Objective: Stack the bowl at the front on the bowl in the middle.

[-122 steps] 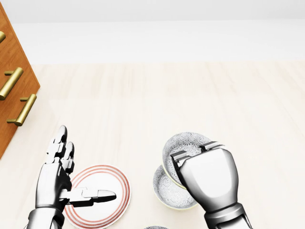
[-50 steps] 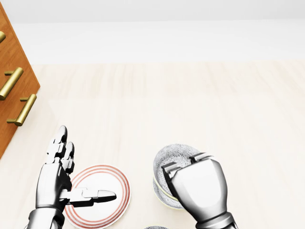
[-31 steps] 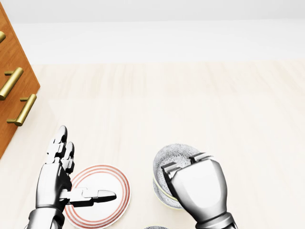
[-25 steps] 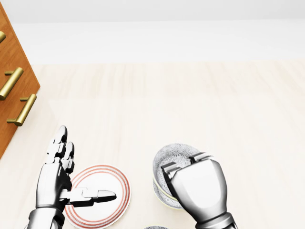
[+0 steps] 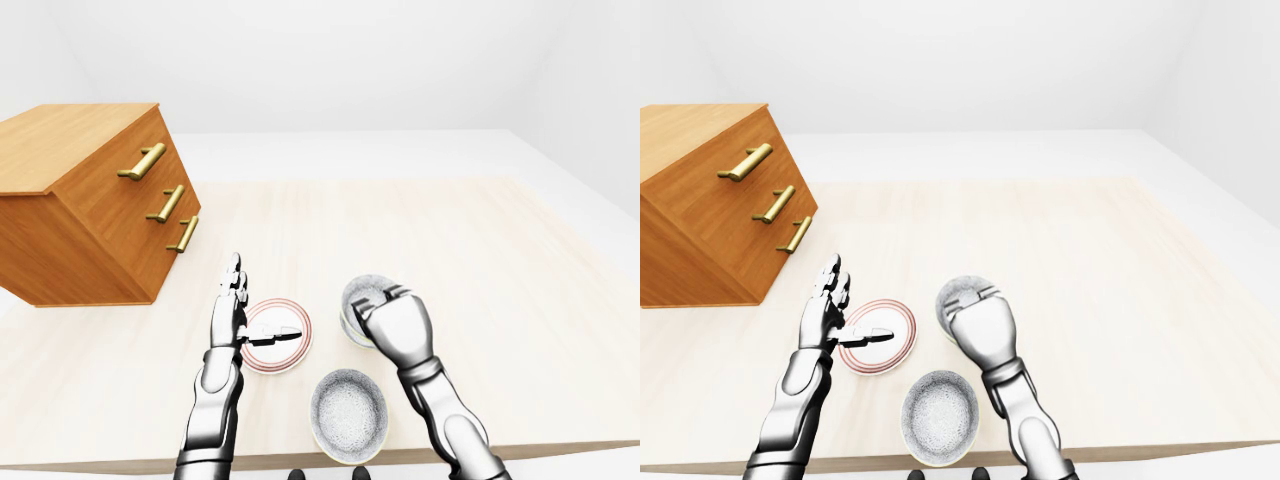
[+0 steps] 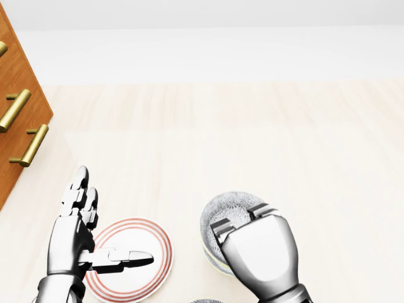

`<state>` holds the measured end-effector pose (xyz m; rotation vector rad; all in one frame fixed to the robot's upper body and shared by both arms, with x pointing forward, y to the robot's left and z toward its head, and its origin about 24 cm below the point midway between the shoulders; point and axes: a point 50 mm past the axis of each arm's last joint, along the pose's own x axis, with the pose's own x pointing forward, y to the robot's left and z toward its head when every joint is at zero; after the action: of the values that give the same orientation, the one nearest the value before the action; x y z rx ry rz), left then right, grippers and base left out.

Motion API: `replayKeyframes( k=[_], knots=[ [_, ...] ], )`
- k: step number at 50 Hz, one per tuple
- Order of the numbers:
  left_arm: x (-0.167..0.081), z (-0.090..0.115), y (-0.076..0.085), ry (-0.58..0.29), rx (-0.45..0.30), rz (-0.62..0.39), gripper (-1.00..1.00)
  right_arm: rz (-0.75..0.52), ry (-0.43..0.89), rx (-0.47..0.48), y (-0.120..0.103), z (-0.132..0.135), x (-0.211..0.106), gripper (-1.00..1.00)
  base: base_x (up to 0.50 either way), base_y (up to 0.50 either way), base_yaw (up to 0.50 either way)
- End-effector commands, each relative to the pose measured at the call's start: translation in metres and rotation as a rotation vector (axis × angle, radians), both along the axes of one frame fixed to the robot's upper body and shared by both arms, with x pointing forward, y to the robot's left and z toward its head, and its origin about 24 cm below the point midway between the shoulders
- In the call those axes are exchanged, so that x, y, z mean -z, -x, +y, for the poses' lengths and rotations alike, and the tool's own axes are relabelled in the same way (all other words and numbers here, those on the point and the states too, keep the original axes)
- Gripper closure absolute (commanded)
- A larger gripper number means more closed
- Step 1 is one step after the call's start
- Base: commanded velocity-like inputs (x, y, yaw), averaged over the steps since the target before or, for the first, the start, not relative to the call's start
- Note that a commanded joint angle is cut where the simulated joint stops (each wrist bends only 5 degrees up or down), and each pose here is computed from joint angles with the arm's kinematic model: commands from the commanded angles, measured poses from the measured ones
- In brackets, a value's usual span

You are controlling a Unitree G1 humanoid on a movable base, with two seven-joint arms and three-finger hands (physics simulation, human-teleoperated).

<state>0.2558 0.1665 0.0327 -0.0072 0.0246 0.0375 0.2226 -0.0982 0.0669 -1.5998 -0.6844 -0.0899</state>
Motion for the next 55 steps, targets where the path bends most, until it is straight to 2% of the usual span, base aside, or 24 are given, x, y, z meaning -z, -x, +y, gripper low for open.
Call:
replayKeyframes(
  k=[1, 22, 27, 55],
  knots=[
    [0.0, 0.001, 0.001, 0.0, -0.001, -0.001, -1.0, 0.001, -0.05, -0.006, 0.001, -0.001, 0.001, 1.0, 0.0, 0.0, 0.0],
    [-0.001, 0.001, 0.001, -0.001, -0.001, -0.005, -1.0, 0.021, -0.078, -0.027, 0.006, 0.004, 0.007, 1.0, 0.0, 0.0, 0.0],
    [-0.001, 0.001, 0.0, -0.001, 0.0, -0.005, -1.0, 0.036, -0.108, -0.02, 0.004, 0.002, 0.01, 1.0, 0.0, 0.0, 0.0],
    [-0.001, 0.0, 0.001, -0.002, -0.003, -0.004, -1.0, 0.131, -0.073, 0.028, -0.011, -0.009, 0.034, 1.0, 0.0, 0.0, 0.0]
  ],
)
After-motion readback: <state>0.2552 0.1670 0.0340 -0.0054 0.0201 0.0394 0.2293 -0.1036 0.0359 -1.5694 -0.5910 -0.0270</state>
